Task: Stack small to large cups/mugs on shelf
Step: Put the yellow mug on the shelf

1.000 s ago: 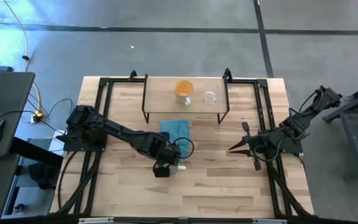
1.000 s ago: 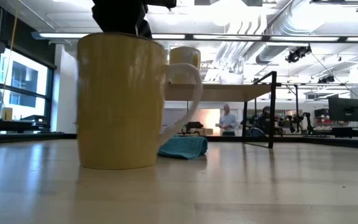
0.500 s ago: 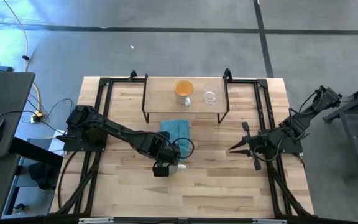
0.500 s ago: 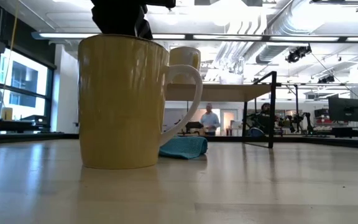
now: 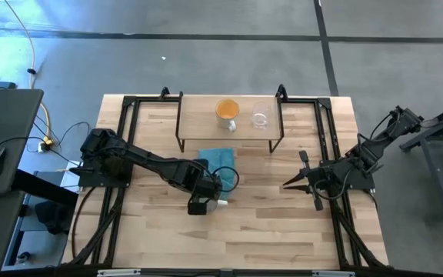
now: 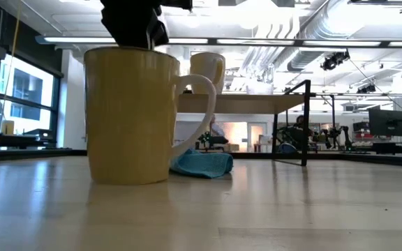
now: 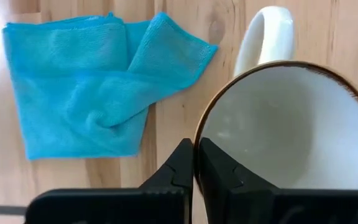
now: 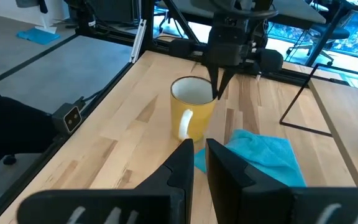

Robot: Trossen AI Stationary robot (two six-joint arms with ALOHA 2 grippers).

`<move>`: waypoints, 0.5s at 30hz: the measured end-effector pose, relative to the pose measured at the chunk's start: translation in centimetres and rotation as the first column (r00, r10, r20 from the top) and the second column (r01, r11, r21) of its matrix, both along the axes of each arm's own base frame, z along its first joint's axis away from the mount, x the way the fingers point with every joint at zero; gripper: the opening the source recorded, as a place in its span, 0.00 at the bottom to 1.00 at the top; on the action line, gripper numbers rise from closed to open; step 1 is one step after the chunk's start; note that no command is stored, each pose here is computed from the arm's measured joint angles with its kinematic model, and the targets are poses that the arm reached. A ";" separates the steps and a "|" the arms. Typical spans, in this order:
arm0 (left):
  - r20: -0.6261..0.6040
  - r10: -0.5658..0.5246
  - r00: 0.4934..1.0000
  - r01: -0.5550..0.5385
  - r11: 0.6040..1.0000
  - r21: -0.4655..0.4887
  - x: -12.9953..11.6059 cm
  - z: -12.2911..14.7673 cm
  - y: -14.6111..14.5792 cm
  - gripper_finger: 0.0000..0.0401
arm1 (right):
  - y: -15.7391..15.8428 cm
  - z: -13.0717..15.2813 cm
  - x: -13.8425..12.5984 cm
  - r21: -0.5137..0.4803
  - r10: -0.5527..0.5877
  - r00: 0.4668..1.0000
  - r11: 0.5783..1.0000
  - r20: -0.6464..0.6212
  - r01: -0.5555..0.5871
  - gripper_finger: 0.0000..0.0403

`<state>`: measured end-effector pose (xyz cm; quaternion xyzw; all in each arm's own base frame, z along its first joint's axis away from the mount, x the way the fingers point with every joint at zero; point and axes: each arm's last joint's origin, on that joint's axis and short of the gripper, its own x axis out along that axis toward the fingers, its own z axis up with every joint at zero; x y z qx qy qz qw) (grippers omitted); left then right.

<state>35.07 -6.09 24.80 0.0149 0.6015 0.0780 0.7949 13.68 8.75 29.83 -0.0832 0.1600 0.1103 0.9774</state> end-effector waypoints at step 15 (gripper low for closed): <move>0.045 0.010 0.999 -0.011 0.999 0.032 -1.4 2.5 1.0 0.00 | 0.0 -0.1 0.0 -0.004 -0.001 1.000 1.000 -0.005 0.001 0.08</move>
